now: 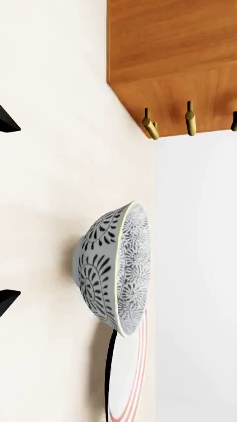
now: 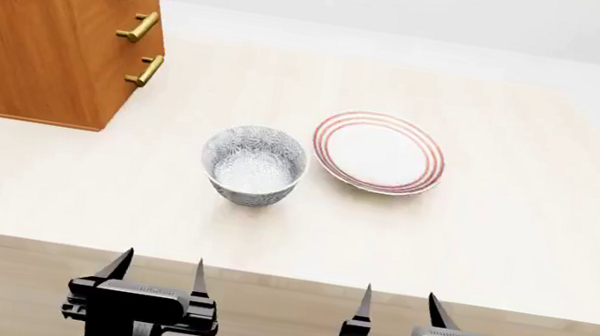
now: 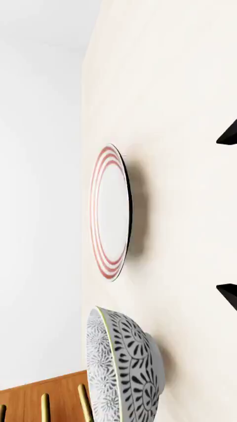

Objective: Open the bottom drawer of the cabinet.

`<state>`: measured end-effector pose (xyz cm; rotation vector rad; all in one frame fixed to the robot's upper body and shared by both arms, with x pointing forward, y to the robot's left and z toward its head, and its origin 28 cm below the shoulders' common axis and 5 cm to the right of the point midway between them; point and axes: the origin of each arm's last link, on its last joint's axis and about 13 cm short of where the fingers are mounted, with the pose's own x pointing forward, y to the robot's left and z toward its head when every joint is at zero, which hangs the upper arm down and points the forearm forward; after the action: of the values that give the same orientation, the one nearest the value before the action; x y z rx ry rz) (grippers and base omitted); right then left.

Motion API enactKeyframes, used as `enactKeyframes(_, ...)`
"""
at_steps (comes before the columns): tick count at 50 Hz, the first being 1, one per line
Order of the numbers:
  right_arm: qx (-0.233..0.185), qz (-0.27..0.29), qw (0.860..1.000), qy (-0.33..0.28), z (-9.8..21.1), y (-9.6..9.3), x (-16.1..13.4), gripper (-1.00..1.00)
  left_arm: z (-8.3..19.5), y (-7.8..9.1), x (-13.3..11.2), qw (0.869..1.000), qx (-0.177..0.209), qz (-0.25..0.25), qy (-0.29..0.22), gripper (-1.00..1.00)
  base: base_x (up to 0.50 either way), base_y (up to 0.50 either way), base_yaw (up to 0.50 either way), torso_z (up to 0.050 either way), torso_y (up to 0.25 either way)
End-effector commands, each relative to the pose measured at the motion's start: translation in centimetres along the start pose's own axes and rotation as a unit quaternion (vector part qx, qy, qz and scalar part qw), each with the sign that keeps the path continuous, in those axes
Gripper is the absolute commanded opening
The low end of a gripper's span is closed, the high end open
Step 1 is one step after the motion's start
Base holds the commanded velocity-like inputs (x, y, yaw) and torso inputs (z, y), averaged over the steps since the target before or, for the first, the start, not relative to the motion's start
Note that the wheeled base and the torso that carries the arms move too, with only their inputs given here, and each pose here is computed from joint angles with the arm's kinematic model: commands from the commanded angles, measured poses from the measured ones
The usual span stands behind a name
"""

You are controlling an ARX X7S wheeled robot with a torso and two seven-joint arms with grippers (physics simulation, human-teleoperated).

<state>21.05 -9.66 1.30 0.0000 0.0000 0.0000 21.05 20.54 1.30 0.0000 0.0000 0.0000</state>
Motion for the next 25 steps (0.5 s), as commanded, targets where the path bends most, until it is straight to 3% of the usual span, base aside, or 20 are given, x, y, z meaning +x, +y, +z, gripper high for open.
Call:
enactKeyframes(1, -0.008, -0.001, 1.0, 0.006, -0.17, 0.03, 0.04, 1.0, 0.0, 0.02, 0.02, 1.0, 0.0, 0.0, 0.001, 1.0, 0.0, 0.0, 0.0, 0.0, 0.0)
enactKeyframes(3, 0.003, 0.009, 1.0, 0.006, -0.22, 0.04, 0.13, 1.0, -0.04, 0.03, 0.1, 1.0, 0.0, 0.002, 0.002, 1.0, 0.0, 0.0, 0.0, 0.0, 0.0)
enactKeyframes(7, -0.016, -0.007, 1.0, 0.008, -0.29, 0.02, 0.22, 1.0, -0.2, 0.06, 0.21, 1.0, 0.001, 0.005, 0.006, 1.0, 0.0, 0.0, 0.0, 0.0, 0.0)
enactKeyframes(21, -0.014, -0.012, 1.0, 0.007, -0.13, 0.07, 0.27, 1.0, -0.32, 0.1, 0.26, 1.0, 0.003, 0.005, 0.008, 1.0, 0.0, 0.49, 0.0, 0.0, 0.0)
enactKeyframes(25, -0.007, -0.017, 1.0, 0.018, -0.01, -0.05, 0.37, 1.0, -0.24, 0.18, 0.37, 1.0, 0.004, 0.007, 0.014, 1.0, 0.0, 0.0, 0.0, 0.0, 0.0)
